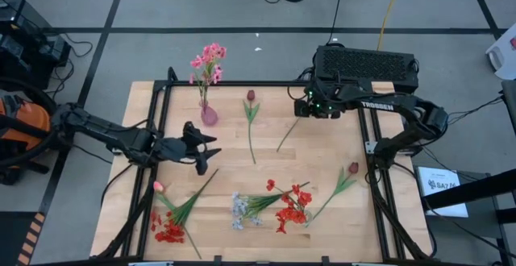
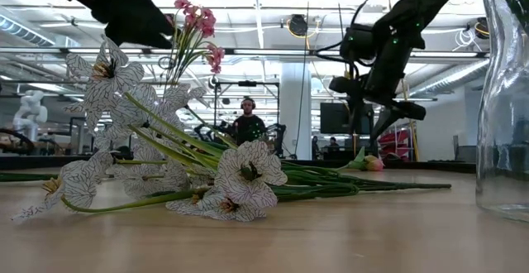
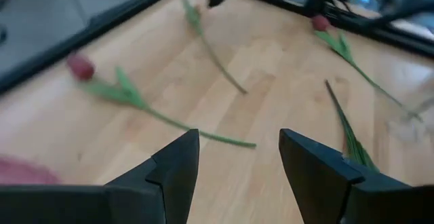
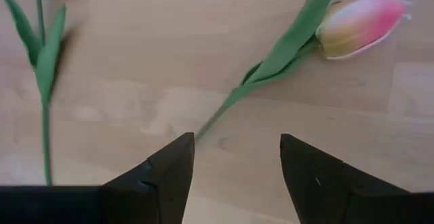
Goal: Sort flowers into vase by color
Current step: Put the pink flowers into the pink vase, then put the right pink tulip flower into the pink vase
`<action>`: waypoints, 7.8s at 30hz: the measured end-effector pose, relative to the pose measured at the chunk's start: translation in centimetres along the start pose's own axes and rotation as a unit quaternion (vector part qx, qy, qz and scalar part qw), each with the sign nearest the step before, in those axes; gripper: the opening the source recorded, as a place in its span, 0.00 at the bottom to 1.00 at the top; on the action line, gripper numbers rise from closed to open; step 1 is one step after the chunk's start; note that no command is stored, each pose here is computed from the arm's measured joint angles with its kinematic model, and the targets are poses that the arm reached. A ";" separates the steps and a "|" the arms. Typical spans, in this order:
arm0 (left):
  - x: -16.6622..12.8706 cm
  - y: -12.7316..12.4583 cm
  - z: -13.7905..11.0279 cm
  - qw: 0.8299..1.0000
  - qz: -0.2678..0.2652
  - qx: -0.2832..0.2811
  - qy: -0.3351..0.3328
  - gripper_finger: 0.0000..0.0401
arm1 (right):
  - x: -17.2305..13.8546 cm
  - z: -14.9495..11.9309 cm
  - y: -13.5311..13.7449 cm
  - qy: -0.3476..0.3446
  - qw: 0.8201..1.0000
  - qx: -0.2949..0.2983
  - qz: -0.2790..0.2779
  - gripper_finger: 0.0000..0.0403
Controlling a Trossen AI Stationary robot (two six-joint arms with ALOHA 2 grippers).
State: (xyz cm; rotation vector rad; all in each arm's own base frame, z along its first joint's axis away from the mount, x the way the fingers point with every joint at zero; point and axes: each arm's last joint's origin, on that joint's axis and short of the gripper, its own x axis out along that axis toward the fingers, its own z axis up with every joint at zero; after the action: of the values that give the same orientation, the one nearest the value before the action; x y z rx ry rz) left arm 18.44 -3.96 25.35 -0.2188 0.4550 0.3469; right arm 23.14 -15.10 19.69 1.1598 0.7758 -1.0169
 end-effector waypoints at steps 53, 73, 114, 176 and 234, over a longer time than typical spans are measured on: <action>-2.7 0.9 -4.1 0.992 -0.112 0.033 -0.056 0.52 | 6.9 -0.4 0.1 -0.011 0.983 0.171 -0.063 0.47; -3.1 0.8 -2.1 0.984 -0.055 -0.042 -0.165 0.52 | -5.8 0.5 3.4 -0.164 0.937 -0.239 0.194 0.01; 7.9 -2.7 8.3 0.956 -0.120 -0.024 -0.268 0.52 | -7.2 -8.0 13.1 -0.225 0.618 -0.465 0.592 0.00; -6.0 4.0 8.1 0.945 0.246 -0.040 -0.210 0.02 | -9.8 -2.9 5.2 -0.146 0.816 -0.429 0.359 0.38; -8.7 13.9 7.5 0.904 0.195 -0.169 -0.340 0.02 | -10.0 -2.1 5.3 -0.212 0.859 -0.346 0.313 0.33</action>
State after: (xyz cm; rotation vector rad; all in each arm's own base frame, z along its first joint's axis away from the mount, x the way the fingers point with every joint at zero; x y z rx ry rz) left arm 8.84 8.50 34.19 -0.3264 -0.2693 0.8623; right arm 24.49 -10.31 30.08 0.4598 0.3066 -0.3473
